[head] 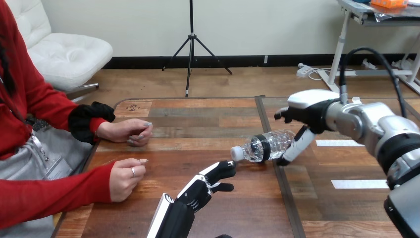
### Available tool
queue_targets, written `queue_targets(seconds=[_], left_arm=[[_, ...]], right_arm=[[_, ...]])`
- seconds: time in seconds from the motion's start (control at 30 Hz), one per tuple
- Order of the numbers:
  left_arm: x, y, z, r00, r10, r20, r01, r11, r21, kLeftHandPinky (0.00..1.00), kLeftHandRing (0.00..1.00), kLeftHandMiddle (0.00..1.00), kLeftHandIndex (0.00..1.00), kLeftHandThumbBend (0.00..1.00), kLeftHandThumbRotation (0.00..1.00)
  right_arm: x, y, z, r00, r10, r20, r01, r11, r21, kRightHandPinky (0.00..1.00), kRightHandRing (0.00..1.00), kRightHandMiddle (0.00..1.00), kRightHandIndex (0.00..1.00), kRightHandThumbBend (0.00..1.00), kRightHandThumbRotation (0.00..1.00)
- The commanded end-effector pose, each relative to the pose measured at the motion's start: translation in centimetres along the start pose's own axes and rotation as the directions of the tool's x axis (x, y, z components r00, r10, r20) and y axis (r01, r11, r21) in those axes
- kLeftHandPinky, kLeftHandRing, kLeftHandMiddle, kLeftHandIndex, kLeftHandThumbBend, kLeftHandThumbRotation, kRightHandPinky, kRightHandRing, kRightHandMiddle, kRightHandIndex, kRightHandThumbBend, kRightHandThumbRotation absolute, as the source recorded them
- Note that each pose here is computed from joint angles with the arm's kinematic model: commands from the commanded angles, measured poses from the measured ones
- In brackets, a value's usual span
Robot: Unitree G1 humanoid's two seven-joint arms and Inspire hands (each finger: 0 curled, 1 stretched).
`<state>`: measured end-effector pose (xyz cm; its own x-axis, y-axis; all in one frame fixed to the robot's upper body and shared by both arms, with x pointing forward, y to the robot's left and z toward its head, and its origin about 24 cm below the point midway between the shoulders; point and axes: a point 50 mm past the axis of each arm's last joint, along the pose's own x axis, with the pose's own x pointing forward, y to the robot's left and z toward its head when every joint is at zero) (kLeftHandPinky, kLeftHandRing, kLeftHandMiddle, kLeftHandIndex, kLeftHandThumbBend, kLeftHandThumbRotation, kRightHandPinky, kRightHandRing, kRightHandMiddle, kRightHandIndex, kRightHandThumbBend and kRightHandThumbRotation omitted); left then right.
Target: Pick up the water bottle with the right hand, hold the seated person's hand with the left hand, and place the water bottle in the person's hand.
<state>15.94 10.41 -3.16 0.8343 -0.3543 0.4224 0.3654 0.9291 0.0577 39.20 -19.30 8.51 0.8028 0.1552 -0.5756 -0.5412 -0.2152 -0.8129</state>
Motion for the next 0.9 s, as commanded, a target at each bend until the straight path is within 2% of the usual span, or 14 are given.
queue_targets(seconds=[0.0,0.57,0.87], left_arm=[[0.7,-1.2,0.7,0.996,0.055,0.067,-0.053,0.998,-0.024,0.72,0.82,0.85,0.82,1.0,0.7],[0.3,-1.4,1.0,0.995,0.078,0.06,-0.076,0.997,-0.033,0.72,0.82,0.84,0.81,1.0,0.67],[0.0,-1.3,1.2,0.995,0.083,0.062,-0.082,0.996,-0.021,0.71,0.81,0.84,0.81,1.0,0.7]], right_arm=[[0.2,-1.4,1.3,0.999,-0.033,0.019,0.034,0.998,-0.049,0.9,0.92,0.89,0.94,1.0,0.53],[1.2,0.7,3.3,0.999,-0.005,0.047,0.01,0.995,-0.096,0.86,0.91,0.89,0.93,1.0,0.54],[1.6,1.6,4.2,0.997,-0.007,0.072,0.016,0.993,-0.119,0.84,0.89,0.88,0.92,1.0,0.56]])
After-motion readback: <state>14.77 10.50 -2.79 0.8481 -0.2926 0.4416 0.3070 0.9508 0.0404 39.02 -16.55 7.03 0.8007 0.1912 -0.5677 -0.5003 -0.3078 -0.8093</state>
